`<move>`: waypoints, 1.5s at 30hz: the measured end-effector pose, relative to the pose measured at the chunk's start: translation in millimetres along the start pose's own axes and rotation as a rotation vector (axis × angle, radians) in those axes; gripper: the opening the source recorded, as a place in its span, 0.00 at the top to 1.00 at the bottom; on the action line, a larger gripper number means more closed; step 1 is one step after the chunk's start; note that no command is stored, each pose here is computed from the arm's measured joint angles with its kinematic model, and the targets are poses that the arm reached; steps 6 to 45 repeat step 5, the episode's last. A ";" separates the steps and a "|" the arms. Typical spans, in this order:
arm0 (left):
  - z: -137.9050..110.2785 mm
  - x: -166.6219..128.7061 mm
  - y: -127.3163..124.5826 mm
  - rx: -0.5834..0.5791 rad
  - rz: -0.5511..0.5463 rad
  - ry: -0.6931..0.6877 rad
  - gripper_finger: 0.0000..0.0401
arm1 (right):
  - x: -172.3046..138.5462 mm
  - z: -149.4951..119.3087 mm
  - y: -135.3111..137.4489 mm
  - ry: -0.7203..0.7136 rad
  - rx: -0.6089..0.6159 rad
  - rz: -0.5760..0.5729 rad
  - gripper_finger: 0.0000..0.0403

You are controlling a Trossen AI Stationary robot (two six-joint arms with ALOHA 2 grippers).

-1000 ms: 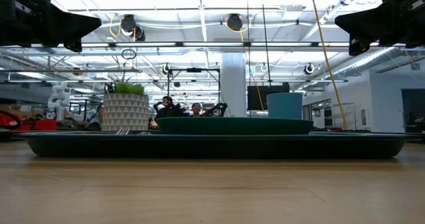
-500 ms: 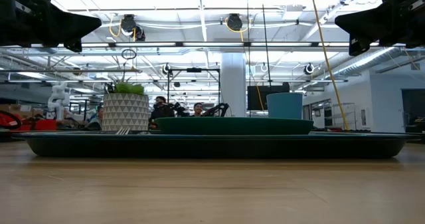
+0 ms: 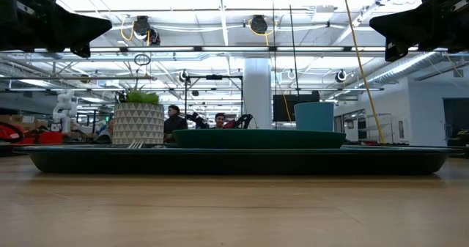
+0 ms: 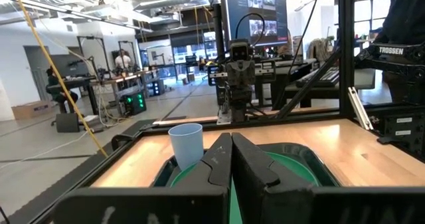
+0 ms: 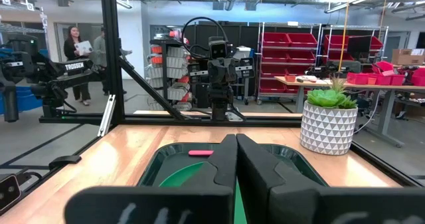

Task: Pick and place plate/cup/fork/spoon on tray
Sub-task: Return to Home Position

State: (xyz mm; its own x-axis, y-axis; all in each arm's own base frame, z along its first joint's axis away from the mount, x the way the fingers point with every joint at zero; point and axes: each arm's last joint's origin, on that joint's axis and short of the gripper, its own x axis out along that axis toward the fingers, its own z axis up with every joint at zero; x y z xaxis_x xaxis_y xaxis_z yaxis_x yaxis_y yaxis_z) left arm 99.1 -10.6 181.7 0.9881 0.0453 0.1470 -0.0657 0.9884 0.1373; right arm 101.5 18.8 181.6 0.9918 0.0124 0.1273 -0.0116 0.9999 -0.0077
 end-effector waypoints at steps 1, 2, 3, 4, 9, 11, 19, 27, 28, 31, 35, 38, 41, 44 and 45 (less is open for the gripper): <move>0.0 0.0 0.0 0.000 0.000 0.000 0.98 | 0.0 0.0 0.0 0.000 0.000 0.000 1.00; 0.0 0.0 0.0 0.000 -0.001 0.000 0.98 | 0.0 0.0 0.0 0.000 0.000 0.000 1.00; 0.0 0.0 0.0 0.000 -0.001 0.000 0.98 | 0.0 0.0 0.0 0.000 0.000 0.000 1.00; 0.0 0.0 0.0 -0.001 0.000 0.000 0.98 | 0.0 0.0 0.0 0.000 0.000 0.000 1.00; 0.0 0.0 0.0 0.000 0.000 0.000 0.98 | 0.0 0.0 0.0 0.000 0.000 0.000 1.00; 0.0 0.0 0.0 0.000 0.000 0.000 0.98 | 0.0 0.0 0.0 0.000 0.000 0.000 1.00; 0.0 0.0 0.0 0.000 0.000 0.000 0.98 | 0.0 0.0 0.0 0.000 0.000 0.000 1.00; 0.0 0.0 0.0 0.000 0.000 0.000 0.98 | 0.0 0.0 0.0 0.000 0.000 0.000 1.00; 0.0 0.0 0.0 0.000 0.000 0.000 0.98 | 0.0 0.0 0.0 0.000 0.000 0.000 1.00; 0.0 0.0 0.0 0.000 0.000 0.000 0.98 | 0.0 0.0 0.0 0.000 0.000 0.000 1.00; 0.0 0.0 0.0 0.000 0.000 0.000 0.98 | 0.0 0.0 0.0 0.000 0.000 0.000 1.00; 0.0 0.0 0.0 0.000 0.000 0.000 0.98 | 0.0 0.0 0.0 0.000 0.000 0.000 1.00; 0.0 0.0 0.0 0.000 0.000 0.000 0.98 | 0.0 0.0 0.0 0.000 0.000 0.000 1.00; 0.0 0.0 0.0 0.000 0.000 0.000 0.98 | 0.0 0.0 0.0 0.000 0.000 0.000 1.00; 0.0 0.0 0.0 0.000 0.000 0.000 0.98 | 0.0 0.0 0.0 0.000 0.000 0.000 1.00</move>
